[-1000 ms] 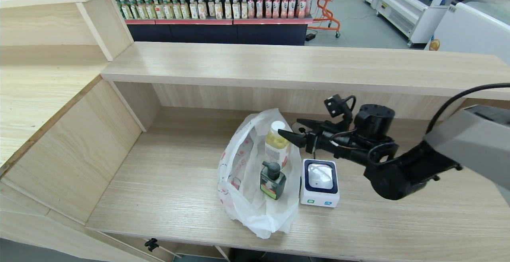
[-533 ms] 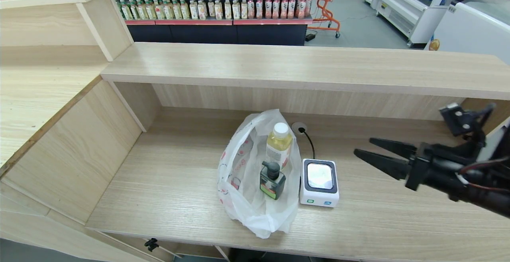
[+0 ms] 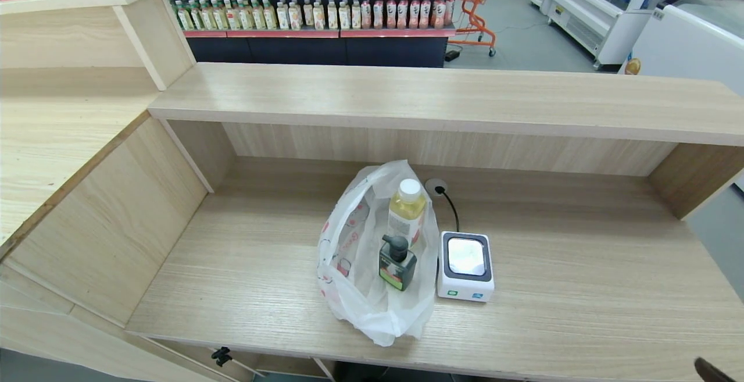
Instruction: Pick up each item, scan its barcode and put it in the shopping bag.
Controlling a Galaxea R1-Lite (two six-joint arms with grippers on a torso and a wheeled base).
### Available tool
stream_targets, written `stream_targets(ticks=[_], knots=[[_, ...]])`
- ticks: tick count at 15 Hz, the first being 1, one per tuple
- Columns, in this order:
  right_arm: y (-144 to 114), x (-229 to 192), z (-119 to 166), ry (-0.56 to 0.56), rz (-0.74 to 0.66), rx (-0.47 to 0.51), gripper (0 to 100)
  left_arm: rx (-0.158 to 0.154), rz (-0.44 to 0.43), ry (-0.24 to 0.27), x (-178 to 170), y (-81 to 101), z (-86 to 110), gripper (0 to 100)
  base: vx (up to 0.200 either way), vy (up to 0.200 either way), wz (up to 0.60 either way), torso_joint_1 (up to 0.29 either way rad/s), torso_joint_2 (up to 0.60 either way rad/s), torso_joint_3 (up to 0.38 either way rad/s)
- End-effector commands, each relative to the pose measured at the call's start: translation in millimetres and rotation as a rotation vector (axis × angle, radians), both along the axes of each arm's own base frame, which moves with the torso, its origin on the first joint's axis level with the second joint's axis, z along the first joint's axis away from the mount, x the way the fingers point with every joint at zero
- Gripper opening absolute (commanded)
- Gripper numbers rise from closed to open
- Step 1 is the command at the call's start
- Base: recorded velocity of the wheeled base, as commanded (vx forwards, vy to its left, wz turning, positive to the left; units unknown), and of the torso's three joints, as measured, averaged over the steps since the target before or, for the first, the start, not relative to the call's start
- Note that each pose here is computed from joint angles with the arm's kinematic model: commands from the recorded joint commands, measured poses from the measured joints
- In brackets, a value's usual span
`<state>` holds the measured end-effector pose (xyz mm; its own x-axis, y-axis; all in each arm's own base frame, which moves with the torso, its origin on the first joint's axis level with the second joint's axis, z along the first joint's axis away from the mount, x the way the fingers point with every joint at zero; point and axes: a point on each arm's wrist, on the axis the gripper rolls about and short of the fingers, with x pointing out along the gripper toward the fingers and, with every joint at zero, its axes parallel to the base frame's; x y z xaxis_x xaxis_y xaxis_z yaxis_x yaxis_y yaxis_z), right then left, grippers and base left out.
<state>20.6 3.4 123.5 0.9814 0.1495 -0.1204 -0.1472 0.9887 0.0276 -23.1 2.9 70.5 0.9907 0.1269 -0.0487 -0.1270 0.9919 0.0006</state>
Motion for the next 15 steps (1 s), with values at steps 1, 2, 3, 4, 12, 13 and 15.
stream_targets(ticks=[1, 2, 3, 4, 12, 13, 15], knots=[[-3.0, -43.4, -47.7, -0.128, -0.13, -0.04, 100, 0.0, 0.0, 0.0, 0.0, 0.0, 0.0, 100, 0.0, 0.0, 0.0, 0.0, 0.0, 0.0], [-3.0, -43.4, -47.7, -0.128, -0.131, -0.04, 100, 0.0, 0.0, 0.0, 0.0, 0.0, 0.0, 100, 0.0, 0.0, 0.0, 0.0, 0.0, 0.0], [-3.0, -43.4, -47.7, -0.127, -0.13, -0.034, 100, 0.0, 0.0, 0.0, 0.0, 0.0, 0.0, 100, 0.0, 0.0, 0.0, 0.0, 0.0, 0.0], [-3.0, -43.4, -47.7, -0.127, -0.13, -0.034, 100, 0.0, 0.0, 0.0, 0.0, 0.0, 0.0, 100, 0.0, 0.0, 0.0, 0.0, 0.0, 0.0], [-3.0, -43.4, -47.7, -0.127, -0.131, -0.034, 0, -0.013, 0.001, 0.011, 0.8, 0.0, 0.2, 100, 0.0, 0.0, 0.0, 0.0, 0.0, 0.0], [-3.0, -43.4, -47.7, -0.127, -0.13, -0.034, 0, -0.016, 0.001, 0.027, 2.0, 0.0, 0.6, 100, 0.0, 0.0, 0.0, 0.0, 0.0, 0.0], [-3.0, -43.4, -47.7, -0.127, -0.131, -0.034, 0, -0.012, 0.001, 0.017, 1.3, 0.0, 0.4, 100, 0.0, -0.1, 0.0, -0.001, 0.0, 0.004]])
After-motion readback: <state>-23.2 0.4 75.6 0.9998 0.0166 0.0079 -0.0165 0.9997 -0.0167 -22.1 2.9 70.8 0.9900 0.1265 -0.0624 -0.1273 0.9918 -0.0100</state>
